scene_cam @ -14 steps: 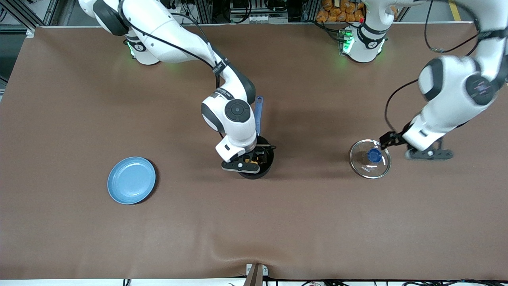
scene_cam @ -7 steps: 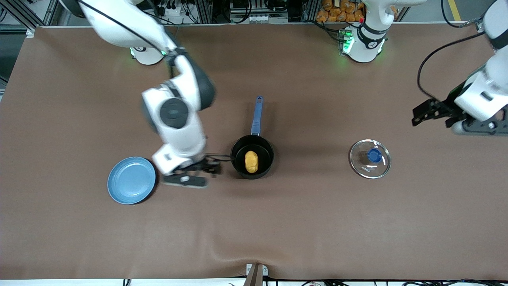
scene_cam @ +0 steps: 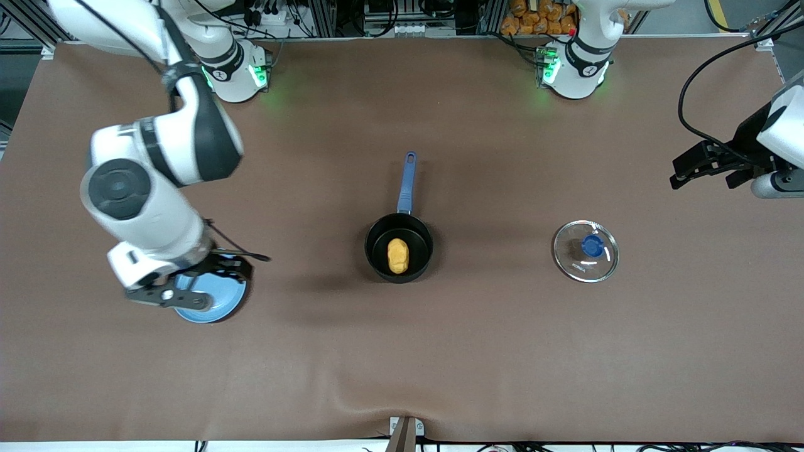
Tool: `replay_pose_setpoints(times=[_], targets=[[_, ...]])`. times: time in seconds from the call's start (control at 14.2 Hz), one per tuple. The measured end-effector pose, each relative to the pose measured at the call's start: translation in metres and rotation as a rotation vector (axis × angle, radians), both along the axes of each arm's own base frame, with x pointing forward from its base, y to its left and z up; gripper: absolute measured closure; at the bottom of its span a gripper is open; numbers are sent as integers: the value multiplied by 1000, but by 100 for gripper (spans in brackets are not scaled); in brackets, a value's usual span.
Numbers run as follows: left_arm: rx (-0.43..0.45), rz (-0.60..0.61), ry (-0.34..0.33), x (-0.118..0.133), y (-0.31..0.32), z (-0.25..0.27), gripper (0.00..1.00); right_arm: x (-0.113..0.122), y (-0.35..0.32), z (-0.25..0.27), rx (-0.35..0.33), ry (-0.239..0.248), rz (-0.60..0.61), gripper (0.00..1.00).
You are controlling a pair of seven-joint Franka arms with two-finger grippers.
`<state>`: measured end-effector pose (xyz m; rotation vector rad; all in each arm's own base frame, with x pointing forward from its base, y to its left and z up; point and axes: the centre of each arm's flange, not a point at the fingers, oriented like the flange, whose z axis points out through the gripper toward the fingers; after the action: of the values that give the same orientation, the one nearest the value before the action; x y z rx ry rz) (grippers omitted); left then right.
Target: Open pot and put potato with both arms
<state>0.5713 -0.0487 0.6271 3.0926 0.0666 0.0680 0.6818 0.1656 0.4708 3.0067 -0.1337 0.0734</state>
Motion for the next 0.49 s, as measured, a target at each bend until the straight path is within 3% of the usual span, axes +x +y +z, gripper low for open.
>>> replay_pose_setpoints(times=[0.21, 0.49], targets=[[-1, 33, 0, 1, 19, 2, 0, 2, -59, 21, 13, 17, 12, 0], [-2, 37, -27, -9, 21, 20, 0, -13, -117, 49, 101, 27, 19, 0]])
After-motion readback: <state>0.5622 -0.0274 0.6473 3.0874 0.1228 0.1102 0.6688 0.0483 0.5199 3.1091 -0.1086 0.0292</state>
